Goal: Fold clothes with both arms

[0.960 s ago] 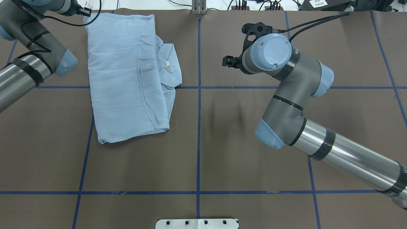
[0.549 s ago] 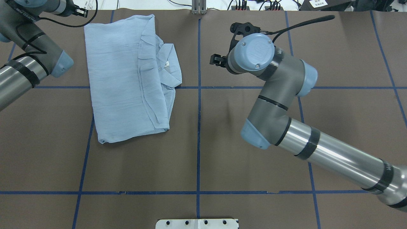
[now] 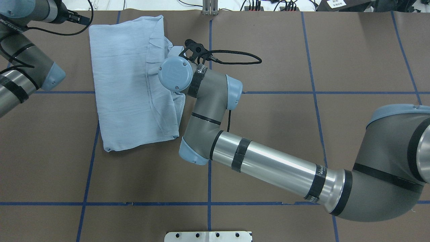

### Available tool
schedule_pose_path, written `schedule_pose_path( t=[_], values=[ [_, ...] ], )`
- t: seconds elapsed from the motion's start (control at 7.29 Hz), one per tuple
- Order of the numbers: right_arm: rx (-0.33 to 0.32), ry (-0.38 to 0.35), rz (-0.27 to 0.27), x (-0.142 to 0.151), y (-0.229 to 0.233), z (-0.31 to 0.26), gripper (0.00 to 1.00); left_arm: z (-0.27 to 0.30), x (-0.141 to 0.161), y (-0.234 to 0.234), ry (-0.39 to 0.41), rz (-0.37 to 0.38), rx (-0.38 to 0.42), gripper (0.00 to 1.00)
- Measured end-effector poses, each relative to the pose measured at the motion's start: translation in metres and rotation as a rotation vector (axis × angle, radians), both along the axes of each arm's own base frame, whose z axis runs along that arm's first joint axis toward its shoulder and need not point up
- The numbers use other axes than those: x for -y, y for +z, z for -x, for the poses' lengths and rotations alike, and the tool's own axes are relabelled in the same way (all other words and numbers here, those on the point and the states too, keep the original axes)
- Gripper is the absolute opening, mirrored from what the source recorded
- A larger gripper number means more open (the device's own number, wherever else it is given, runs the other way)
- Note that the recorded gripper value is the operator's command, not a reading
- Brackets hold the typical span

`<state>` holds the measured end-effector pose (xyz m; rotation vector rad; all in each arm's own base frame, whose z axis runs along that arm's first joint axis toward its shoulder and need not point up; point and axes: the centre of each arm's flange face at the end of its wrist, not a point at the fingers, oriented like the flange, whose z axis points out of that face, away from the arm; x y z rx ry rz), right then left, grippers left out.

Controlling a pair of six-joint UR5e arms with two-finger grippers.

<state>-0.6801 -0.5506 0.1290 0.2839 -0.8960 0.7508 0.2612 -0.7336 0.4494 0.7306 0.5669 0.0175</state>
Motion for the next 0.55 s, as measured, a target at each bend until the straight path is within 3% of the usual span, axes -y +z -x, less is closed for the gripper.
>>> schedule_pose_path(
  t=[0.27, 0.55],
  values=[
    [0.012, 0.015, 0.003, -0.002, 0.009, 0.019, 0.83, 0.0, -0.001, -0.001, 0.001, -0.001, -0.001, 1.0],
    [0.007, 0.028, 0.02, -0.008, 0.018, 0.03, 0.79, -0.001, -0.001, 0.0, 0.001, -0.001, -0.001, 1.0]
  ],
)
